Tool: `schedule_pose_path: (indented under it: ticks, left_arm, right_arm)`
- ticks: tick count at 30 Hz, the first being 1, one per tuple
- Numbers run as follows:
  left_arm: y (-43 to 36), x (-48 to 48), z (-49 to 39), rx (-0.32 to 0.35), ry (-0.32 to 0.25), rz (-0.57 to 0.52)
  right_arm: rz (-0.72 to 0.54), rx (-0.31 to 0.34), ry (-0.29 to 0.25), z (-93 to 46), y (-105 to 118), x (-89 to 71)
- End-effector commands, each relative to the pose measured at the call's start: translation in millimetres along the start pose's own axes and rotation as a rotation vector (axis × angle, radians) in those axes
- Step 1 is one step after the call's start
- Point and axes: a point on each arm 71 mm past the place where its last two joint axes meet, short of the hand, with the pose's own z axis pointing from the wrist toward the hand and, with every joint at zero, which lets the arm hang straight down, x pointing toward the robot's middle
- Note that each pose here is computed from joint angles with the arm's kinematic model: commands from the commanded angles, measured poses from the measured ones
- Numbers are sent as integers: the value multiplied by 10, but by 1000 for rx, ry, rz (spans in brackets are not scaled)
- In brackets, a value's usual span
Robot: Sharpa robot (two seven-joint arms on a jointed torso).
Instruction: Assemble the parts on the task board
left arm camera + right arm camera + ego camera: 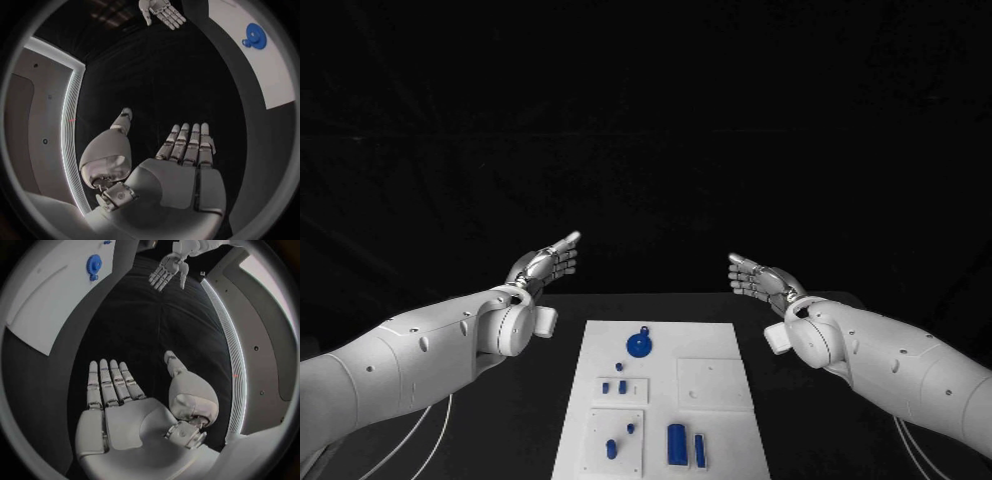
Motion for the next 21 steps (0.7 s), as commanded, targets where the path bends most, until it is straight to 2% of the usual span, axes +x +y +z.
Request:
schedule_pose_path:
  ticks: [1, 6, 12, 13, 19, 21]
  left_arm:
    - [38, 82, -54, 4, -6, -7]
    - [147, 244, -212, 2, -18, -29]
    - [295, 543, -562, -2, -46, -67]
    - [318, 611, -654, -4, -53, -76]
    - [357, 816, -966, -8, -77, -100]
    - [359, 854, -1030, -9, -81, -104]
  right_arm:
    - [17, -17, -12, -29, 9, 51]
    - [56, -47, -31, -120, 26, 178]
    - [130, -85, -71, -347, 52, 423]
    - [148, -91, -82, -412, 58, 482]
    - [217, -96, -127, -732, 81, 729]
    - [232, -92, -138, -826, 88, 790]
